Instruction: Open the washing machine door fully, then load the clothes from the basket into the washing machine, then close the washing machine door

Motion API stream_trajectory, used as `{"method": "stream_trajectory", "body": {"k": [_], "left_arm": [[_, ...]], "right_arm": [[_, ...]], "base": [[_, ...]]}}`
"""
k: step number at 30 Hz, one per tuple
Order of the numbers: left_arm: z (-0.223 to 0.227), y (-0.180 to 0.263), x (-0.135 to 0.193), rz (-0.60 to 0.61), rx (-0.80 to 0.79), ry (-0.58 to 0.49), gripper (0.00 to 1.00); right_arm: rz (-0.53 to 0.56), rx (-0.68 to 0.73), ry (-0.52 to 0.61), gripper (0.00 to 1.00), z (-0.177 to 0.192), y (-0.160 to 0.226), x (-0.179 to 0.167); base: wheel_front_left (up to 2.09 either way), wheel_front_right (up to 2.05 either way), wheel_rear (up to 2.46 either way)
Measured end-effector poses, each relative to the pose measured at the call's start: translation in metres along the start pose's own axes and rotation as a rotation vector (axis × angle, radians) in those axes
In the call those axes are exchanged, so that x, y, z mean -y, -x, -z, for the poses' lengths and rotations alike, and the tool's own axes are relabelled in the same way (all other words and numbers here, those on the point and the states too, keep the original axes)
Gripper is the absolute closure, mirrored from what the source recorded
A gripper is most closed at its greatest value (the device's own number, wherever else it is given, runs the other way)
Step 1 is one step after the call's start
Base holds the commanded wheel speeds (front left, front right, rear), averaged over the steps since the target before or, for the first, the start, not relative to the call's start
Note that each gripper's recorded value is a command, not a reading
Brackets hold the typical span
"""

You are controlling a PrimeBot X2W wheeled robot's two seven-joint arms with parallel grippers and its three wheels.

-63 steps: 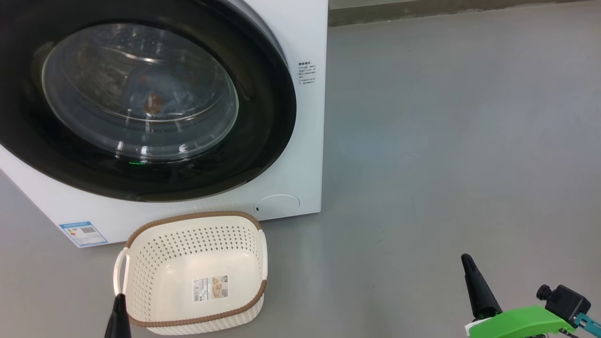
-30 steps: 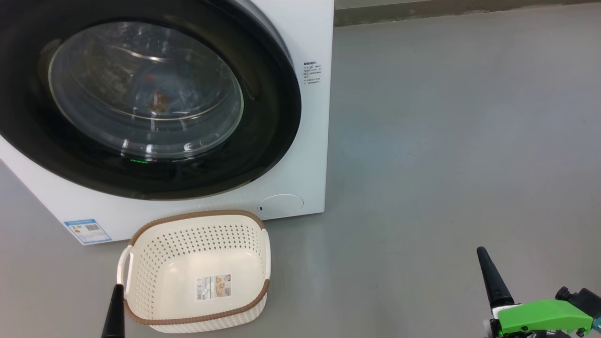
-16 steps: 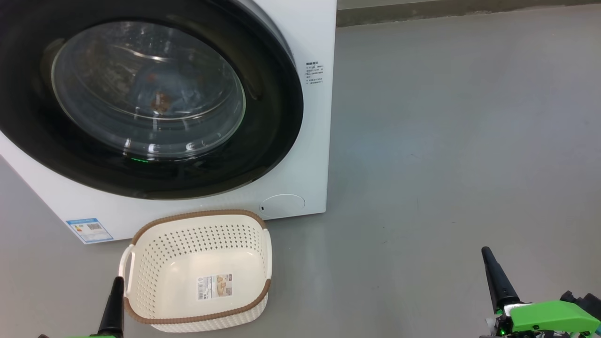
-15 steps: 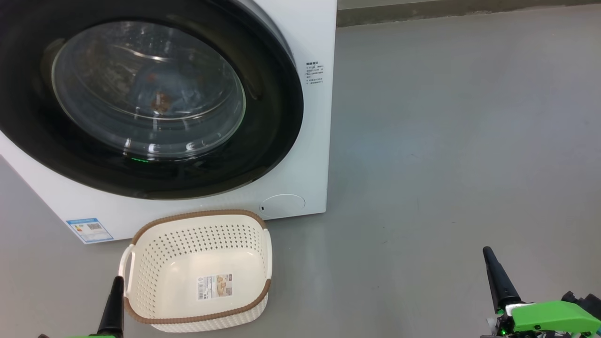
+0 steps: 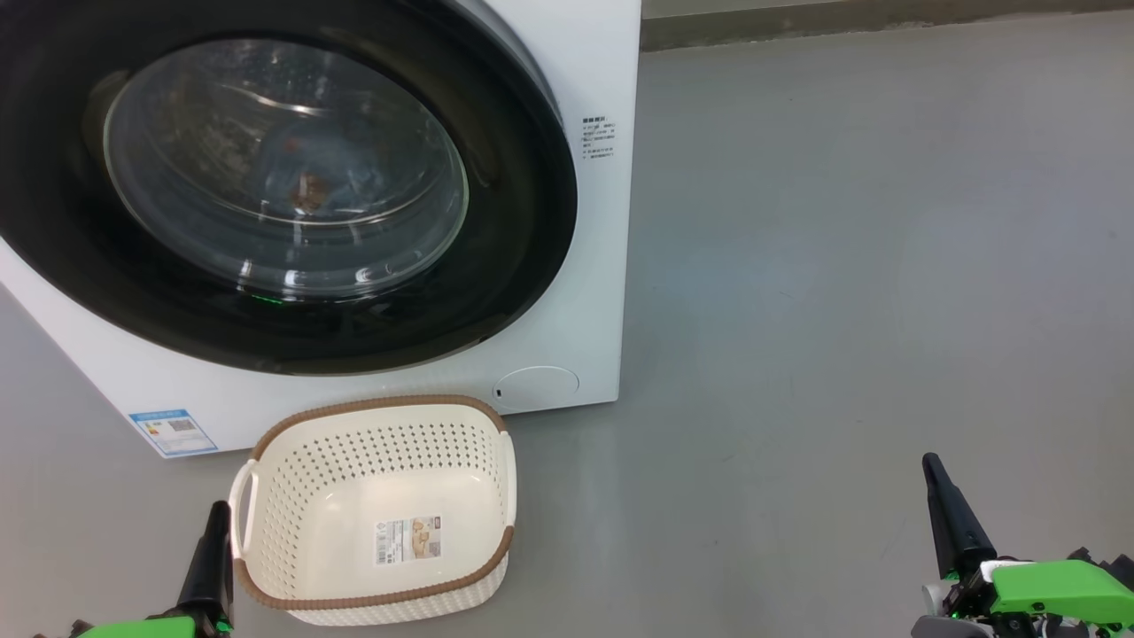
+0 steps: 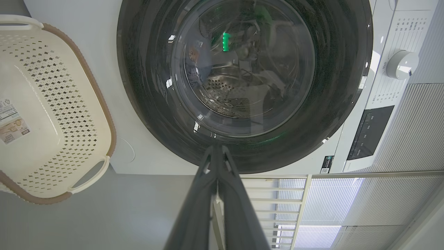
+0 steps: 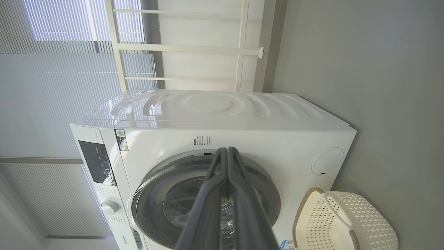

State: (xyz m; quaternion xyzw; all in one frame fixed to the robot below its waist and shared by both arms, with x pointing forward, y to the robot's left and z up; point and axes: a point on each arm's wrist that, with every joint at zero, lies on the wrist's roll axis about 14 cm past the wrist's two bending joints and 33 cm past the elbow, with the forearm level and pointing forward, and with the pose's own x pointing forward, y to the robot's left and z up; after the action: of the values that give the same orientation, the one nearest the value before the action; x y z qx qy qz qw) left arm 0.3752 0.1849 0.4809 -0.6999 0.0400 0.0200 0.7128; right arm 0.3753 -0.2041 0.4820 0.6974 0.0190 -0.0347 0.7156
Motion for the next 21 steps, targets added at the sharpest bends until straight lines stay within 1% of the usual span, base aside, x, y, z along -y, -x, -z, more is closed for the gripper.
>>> {"method": "stream_trajectory", "body": {"k": [4,21], "left_arm": [[-0.0009,-0.0004,0.0002,0.002,0.0,0.027,1.0],[-0.003,-0.0003,0.0002,0.002,0.006,0.028,1.0]], "right_arm": [[-0.011,0.007,-0.031,1.0,-0.0033,-0.0019,-0.0035],[-0.011,0.008,-0.034,1.0,-0.0038,-0.0018,-0.0034]], "base": [[0.0,0.0,0.0],[0.0,0.0,0.0]]}}
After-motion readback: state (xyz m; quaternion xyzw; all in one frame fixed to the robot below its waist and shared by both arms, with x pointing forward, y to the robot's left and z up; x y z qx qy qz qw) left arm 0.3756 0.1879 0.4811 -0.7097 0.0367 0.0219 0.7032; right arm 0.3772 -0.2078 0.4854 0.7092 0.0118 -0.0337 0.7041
